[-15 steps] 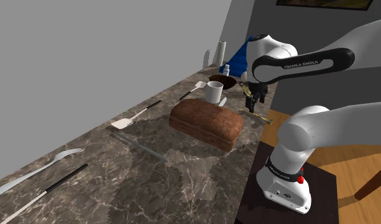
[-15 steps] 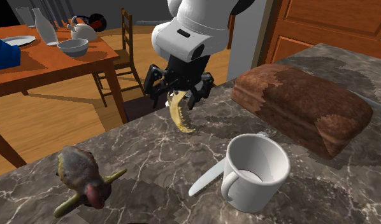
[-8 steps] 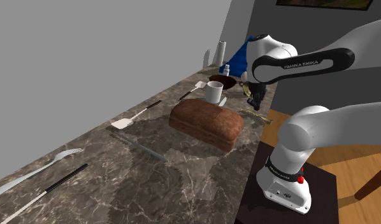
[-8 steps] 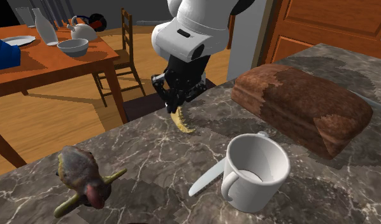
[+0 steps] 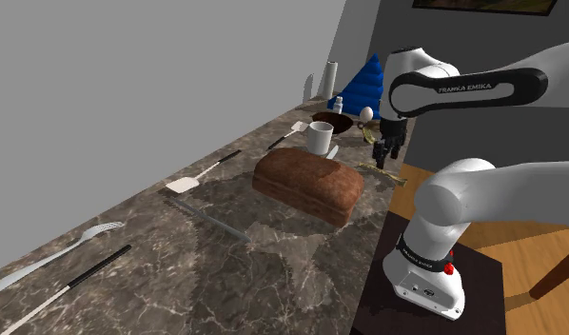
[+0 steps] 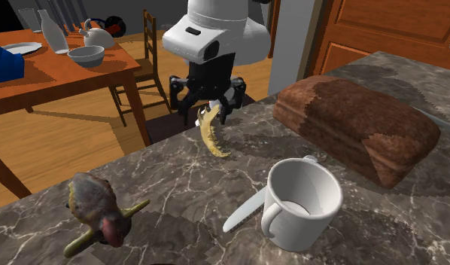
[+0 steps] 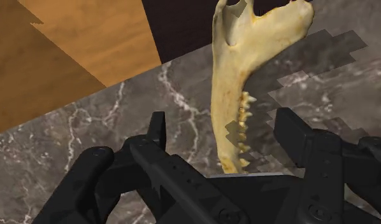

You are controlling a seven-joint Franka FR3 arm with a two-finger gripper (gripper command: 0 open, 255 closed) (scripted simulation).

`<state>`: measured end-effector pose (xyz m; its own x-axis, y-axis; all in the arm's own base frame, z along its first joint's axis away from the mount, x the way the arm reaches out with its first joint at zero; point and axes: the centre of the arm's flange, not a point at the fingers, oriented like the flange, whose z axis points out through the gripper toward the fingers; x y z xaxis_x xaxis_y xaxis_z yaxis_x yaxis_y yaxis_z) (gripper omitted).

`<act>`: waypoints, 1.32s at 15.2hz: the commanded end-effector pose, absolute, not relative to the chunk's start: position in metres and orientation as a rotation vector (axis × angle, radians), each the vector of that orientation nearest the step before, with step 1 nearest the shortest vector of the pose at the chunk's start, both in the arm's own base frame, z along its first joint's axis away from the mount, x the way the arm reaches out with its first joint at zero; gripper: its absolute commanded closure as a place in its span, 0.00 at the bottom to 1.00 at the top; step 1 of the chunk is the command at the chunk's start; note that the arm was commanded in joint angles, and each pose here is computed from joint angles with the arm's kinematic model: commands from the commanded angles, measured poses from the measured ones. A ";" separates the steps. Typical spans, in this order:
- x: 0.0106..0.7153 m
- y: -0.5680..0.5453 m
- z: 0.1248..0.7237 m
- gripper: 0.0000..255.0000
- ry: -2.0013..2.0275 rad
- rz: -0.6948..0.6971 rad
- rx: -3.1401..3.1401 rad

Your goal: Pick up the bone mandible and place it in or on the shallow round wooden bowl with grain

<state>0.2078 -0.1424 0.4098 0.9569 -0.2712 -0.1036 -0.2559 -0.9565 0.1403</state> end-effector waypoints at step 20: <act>0.180 -0.155 0.377 1.00 -0.484 -0.096 3.151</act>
